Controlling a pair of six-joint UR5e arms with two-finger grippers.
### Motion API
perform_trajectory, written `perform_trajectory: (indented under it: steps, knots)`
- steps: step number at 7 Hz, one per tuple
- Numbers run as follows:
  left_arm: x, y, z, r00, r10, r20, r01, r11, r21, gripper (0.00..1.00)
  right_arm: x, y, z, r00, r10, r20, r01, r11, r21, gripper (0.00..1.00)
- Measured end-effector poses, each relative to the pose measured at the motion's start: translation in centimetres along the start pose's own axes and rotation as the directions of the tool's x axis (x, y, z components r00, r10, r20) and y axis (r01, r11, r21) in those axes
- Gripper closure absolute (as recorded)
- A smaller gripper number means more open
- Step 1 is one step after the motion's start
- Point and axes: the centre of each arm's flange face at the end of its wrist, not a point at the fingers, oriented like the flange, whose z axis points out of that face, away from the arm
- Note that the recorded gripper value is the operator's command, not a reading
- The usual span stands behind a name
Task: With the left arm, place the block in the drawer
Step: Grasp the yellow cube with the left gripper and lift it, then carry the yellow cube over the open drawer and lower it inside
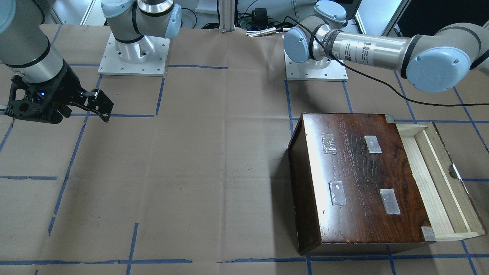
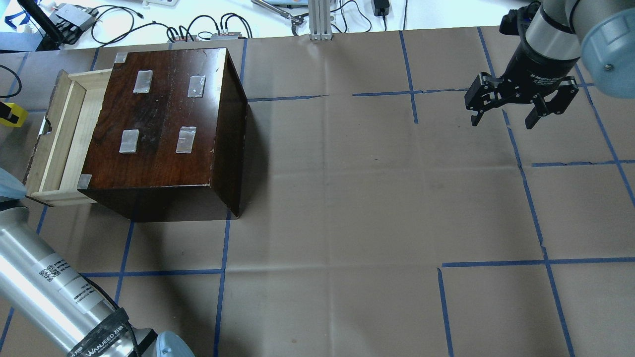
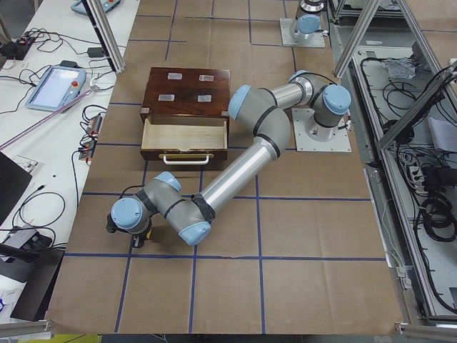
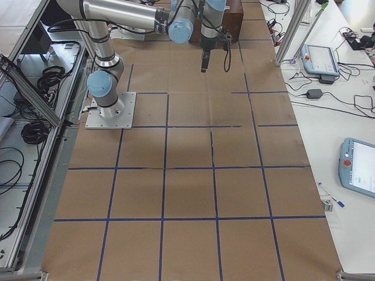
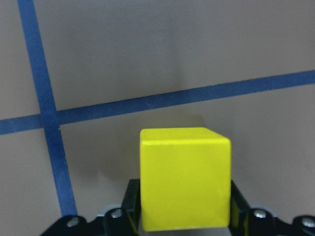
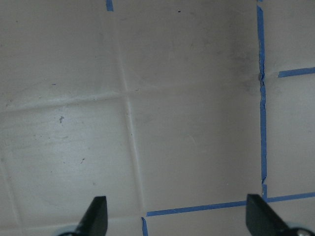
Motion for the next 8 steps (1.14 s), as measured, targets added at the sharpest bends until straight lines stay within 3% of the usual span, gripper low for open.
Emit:
perform_trajectory:
  steps: [4,8]
  knots:
    - [3.8,1.8,-11.0,1.0,-0.01,-0.022,0.01,1.0,-0.025,0.67,0.0,0.0,0.0,1.0,0.0,0.0,0.0,1.0,0.0,0.0]
    - [12.5,6.3,-18.3,0.997,-0.048,-0.057,0.045,0.998,-0.05,0.71,0.0,0.0,0.0,1.0,0.0,0.0,0.0,1.0,0.0,0.0]
